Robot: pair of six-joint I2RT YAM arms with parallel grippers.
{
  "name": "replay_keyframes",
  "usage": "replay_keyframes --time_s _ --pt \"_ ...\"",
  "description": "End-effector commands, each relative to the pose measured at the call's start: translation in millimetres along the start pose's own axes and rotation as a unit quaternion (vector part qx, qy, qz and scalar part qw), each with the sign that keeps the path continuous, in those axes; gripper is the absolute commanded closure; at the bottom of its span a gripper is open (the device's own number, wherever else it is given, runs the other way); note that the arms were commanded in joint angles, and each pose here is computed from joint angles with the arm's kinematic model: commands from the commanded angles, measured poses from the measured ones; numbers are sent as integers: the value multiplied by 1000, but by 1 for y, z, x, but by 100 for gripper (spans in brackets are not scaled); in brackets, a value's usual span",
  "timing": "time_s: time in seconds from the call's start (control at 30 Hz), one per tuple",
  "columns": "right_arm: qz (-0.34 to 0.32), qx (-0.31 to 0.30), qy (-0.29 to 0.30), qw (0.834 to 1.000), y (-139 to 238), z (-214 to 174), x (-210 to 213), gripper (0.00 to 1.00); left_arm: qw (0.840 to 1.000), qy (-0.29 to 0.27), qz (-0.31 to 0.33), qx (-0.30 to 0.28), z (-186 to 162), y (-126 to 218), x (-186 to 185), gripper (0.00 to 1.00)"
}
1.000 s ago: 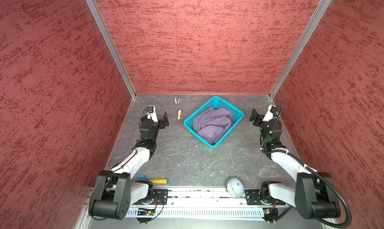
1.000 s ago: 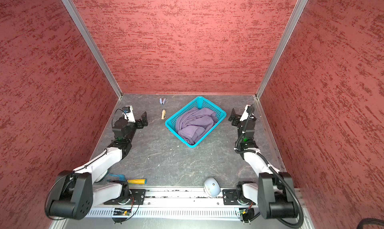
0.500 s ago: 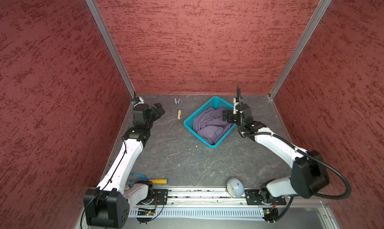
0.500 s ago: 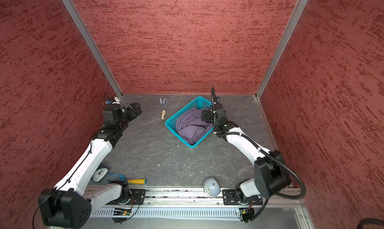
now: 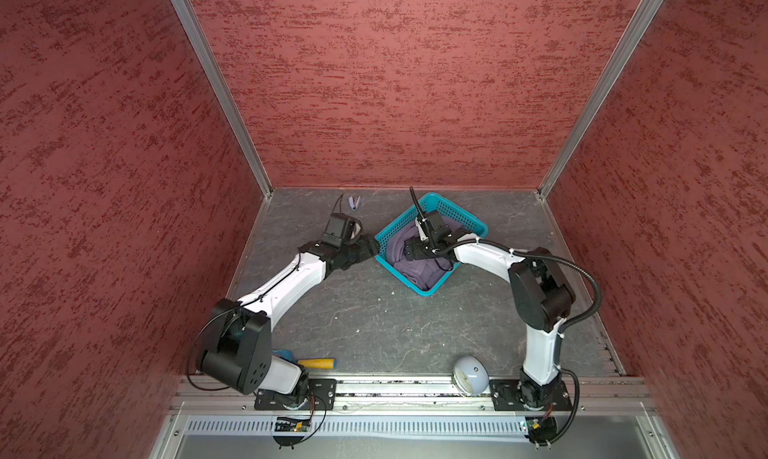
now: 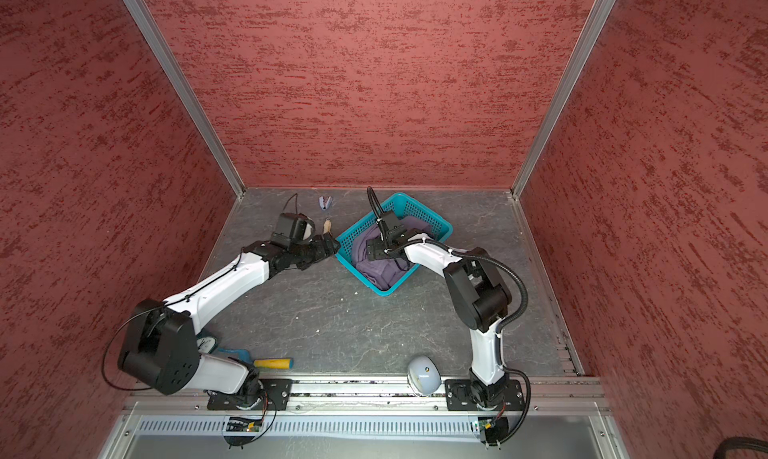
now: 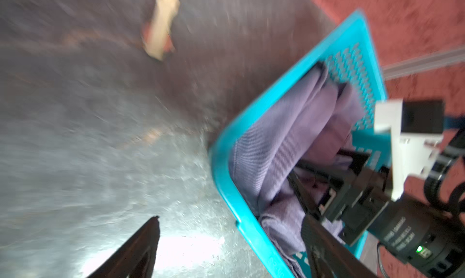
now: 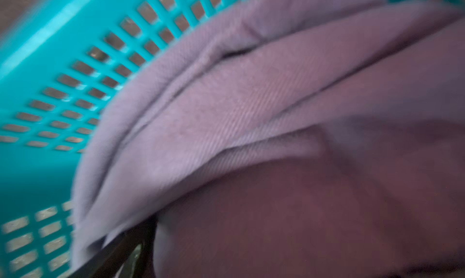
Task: Fold and stack the trousers
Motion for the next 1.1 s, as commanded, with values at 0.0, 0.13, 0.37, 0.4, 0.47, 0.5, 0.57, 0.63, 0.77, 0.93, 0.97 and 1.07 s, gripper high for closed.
replay_keyframes --time_s 0.0,0.13,0.37,0.4,0.47,0.5,0.57,0.63,0.77,0.93,0.97,1.07 --pt "-4 37 -83 996 -20 -8 -29 46 999 4 -5 43 -12 -23 -8 20" --pt "-11 -36 -196 980 9 4 -84 100 998 -15 -10 62 -9 -46 -22 25" --pt "-62 -188 -163 967 139 48 -94 100 993 -67 -38 89 11 -102 -72 31" --pt "-62 -208 -159 963 159 53 -90 100 992 -71 -46 94 14 -113 -81 31" --pt "-62 -250 -155 954 196 61 -84 100 990 -82 -66 97 22 -130 -104 31" --pt "-60 -271 -153 948 214 64 -81 100 988 -88 -75 98 25 -138 -118 30" --pt "-55 -307 -139 940 247 71 -74 100 986 -95 -94 103 28 -152 -142 27" --pt "-45 -336 -123 933 276 80 -66 100 981 -103 -121 110 28 -160 -171 24" --pt "9 -402 -57 914 329 90 -30 100 971 -123 -178 106 32 -148 -214 22" --pt "70 -443 36 893 373 89 31 100 971 -107 -206 60 83 -93 -211 19" --pt "80 -443 54 891 375 87 42 100 972 -102 -206 45 96 -78 -205 18" --pt "108 -429 109 890 373 81 76 100 976 -77 -203 -10 129 -24 -172 17"
Point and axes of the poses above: each gripper's point midway between its finger pads, its own y axis back along the fingers, its own x axis along the line the jaws close on, z = x × y, the point moved 10 cm from there along y, back along the fingers, and after that the axes turned 5 degrees about y, right-handed, at the moved point
